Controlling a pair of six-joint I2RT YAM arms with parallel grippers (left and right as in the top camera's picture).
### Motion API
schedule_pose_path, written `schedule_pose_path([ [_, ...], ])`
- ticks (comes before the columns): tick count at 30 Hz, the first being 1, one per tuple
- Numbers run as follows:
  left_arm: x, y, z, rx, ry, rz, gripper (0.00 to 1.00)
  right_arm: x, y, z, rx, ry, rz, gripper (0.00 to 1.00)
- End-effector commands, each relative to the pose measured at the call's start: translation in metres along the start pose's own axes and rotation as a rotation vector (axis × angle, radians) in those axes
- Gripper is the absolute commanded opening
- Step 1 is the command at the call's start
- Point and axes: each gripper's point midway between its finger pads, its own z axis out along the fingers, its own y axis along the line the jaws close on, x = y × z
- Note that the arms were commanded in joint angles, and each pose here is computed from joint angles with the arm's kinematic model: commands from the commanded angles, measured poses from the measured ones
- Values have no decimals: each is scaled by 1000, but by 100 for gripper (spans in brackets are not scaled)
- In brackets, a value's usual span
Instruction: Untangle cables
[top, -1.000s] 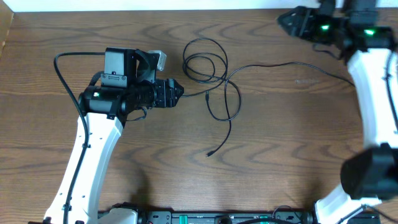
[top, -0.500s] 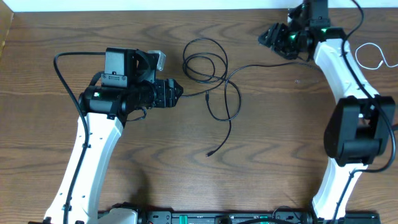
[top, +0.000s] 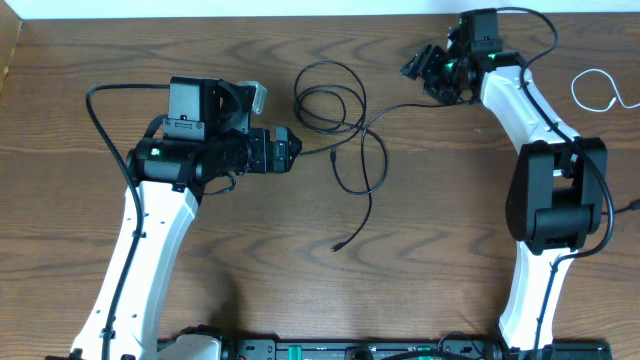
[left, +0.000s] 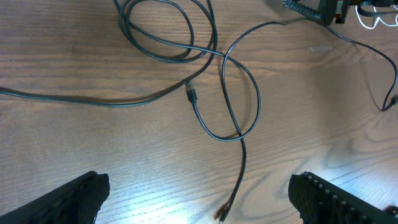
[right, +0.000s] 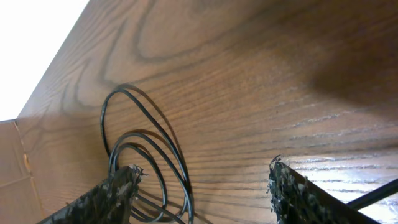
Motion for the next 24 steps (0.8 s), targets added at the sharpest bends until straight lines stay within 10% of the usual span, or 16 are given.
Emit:
schedule_pose_path([
  [1, -4, 1, -3, -10, -9, -4, 98, 2, -1, 5, 14, 0, 11, 64],
  [16, -4, 1, -3, -10, -10, -5, 98, 15, 21, -44, 13, 25, -132, 65],
  [24, -4, 1, -3, -10, -10, -5, 98, 39, -8, -29, 189, 50, 52, 98],
])
